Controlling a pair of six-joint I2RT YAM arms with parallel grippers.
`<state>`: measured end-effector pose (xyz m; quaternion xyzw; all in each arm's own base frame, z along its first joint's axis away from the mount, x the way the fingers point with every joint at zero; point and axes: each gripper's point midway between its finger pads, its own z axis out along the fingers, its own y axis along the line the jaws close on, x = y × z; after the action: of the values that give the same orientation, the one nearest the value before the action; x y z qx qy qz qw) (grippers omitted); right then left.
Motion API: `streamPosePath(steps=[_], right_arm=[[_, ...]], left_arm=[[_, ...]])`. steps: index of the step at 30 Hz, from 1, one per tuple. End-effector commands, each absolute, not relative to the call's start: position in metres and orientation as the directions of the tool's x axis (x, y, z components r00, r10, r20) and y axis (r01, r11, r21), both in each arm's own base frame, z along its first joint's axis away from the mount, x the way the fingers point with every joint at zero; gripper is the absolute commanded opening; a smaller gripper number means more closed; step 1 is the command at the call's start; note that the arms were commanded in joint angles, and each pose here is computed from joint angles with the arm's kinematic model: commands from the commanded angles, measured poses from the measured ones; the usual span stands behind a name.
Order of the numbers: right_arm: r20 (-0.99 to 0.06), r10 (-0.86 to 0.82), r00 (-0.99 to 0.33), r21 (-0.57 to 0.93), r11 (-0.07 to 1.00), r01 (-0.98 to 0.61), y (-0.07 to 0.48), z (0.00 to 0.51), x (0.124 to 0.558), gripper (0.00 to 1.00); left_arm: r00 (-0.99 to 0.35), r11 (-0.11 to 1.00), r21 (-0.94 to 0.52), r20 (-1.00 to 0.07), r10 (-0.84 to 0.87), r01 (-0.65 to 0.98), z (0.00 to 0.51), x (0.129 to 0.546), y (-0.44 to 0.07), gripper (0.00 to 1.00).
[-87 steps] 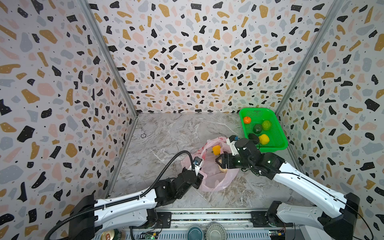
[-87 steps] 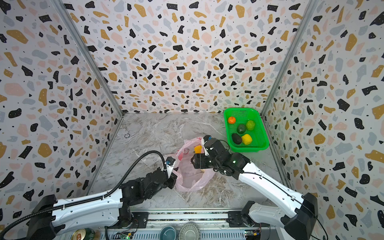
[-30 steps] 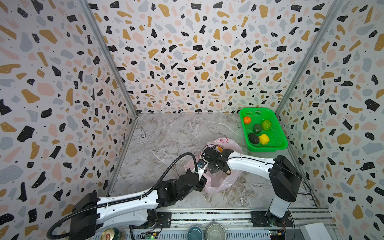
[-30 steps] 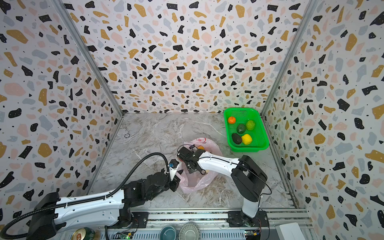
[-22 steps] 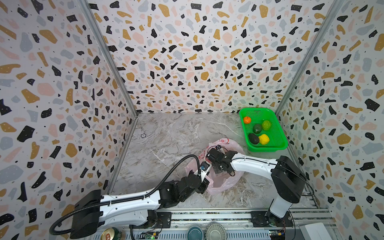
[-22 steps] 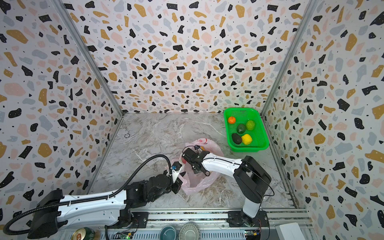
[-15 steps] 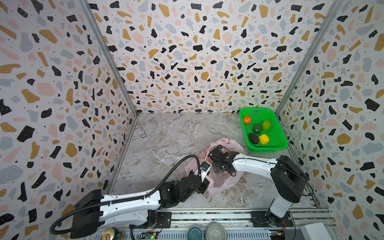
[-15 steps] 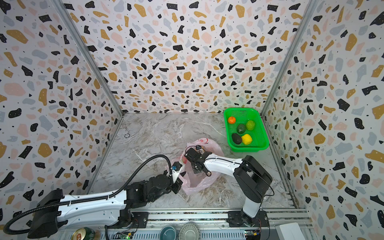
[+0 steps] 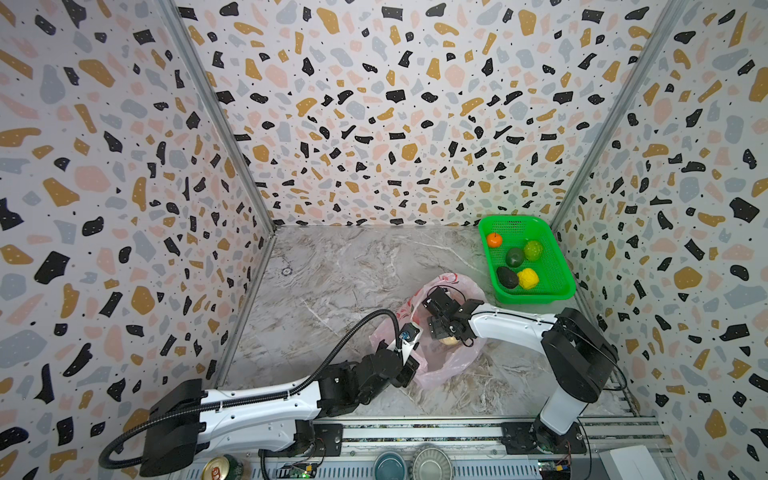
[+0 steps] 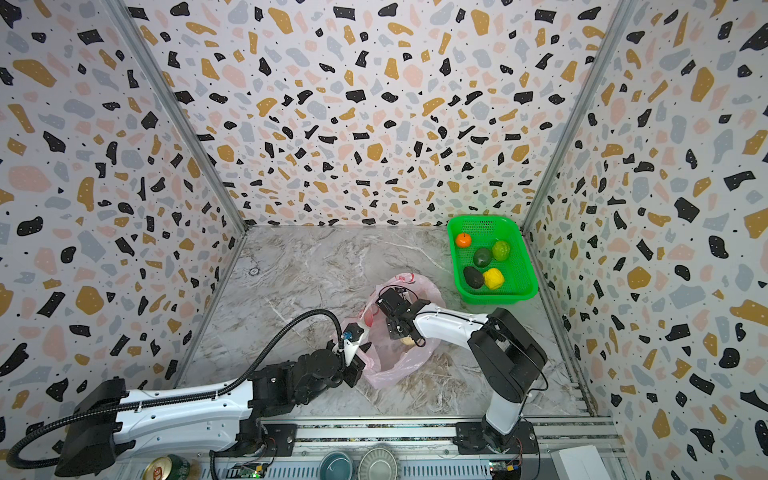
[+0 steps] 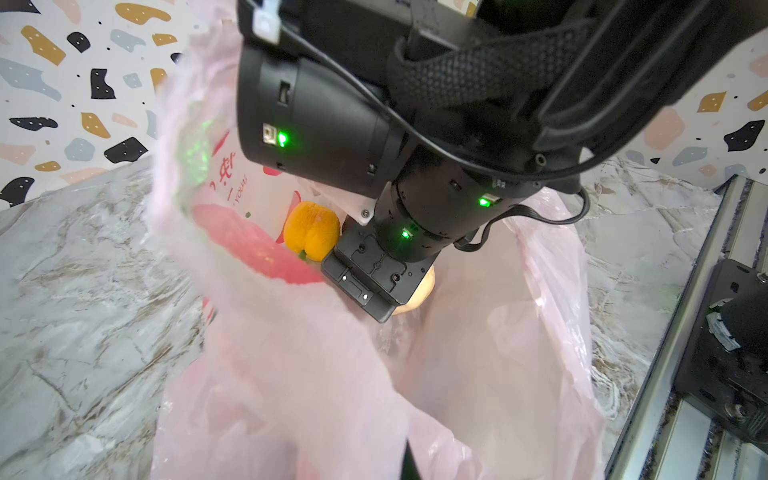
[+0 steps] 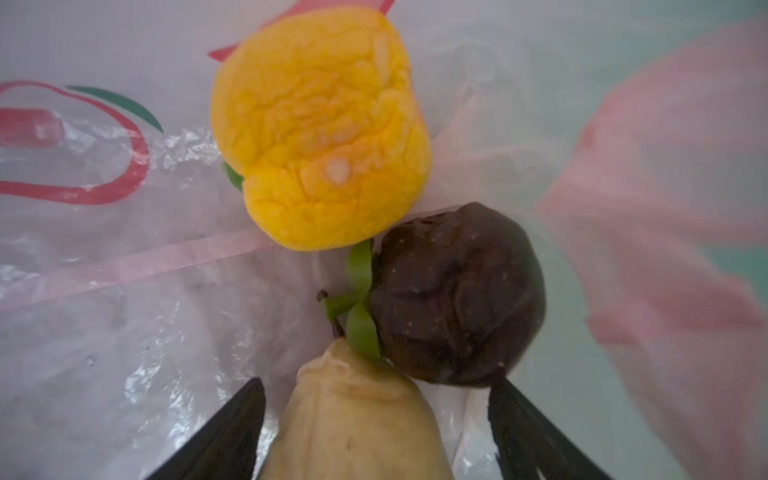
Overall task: Untie the knot of the plastic bag and take out the fruit
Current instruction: 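Lower the open right gripper into the bag toward the pale pear, then close the right gripper on the pale pear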
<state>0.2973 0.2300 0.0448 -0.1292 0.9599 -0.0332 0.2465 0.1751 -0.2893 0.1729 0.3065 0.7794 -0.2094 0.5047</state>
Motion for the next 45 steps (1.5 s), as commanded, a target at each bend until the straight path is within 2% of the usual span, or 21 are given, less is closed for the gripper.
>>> streamPosePath(steps=[1,4,7,10,13,22,33,45], right_arm=[[-0.422,-0.290,-0.859,-0.136,0.957,-0.256,0.229,0.031,0.290,0.89],[-0.415,-0.289,-0.863,-0.132,0.957,-0.257,0.230,0.029,0.289,0.87],[-0.438,-0.278,-0.855,-0.118,0.961,-0.252,0.233,0.036,0.292,0.80],[-0.460,-0.271,-0.846,-0.108,0.962,-0.250,0.235,0.045,0.294,0.69],[-0.477,-0.271,-0.836,-0.098,0.962,-0.256,0.238,0.053,0.294,0.65],[-0.528,-0.252,-0.811,0.015,0.952,-0.306,0.264,0.083,0.282,0.63],[-0.553,-0.210,-0.806,0.167,0.920,-0.355,0.291,0.115,0.246,0.61],[-0.589,-0.174,-0.789,0.176,0.925,-0.336,0.288,0.143,0.239,0.60]], left_arm=[[-0.278,0.729,-0.025,-0.933,0.229,0.684,0.187,0.177,-0.291,0.00],[-0.278,0.729,-0.024,-0.933,0.229,0.684,0.188,0.177,-0.291,0.00],[-0.277,0.731,-0.024,-0.933,0.228,0.682,0.188,0.177,-0.290,0.00],[-0.277,0.732,-0.021,-0.933,0.231,0.681,0.188,0.177,-0.289,0.00],[-0.275,0.734,-0.018,-0.933,0.233,0.679,0.187,0.178,-0.289,0.00],[-0.278,0.754,-0.013,-0.934,0.226,0.657,0.186,0.181,-0.283,0.00],[-0.283,0.781,-0.002,-0.933,0.224,0.625,0.182,0.184,-0.275,0.00],[-0.288,0.792,0.000,-0.932,0.221,0.610,0.181,0.185,-0.270,0.00]])
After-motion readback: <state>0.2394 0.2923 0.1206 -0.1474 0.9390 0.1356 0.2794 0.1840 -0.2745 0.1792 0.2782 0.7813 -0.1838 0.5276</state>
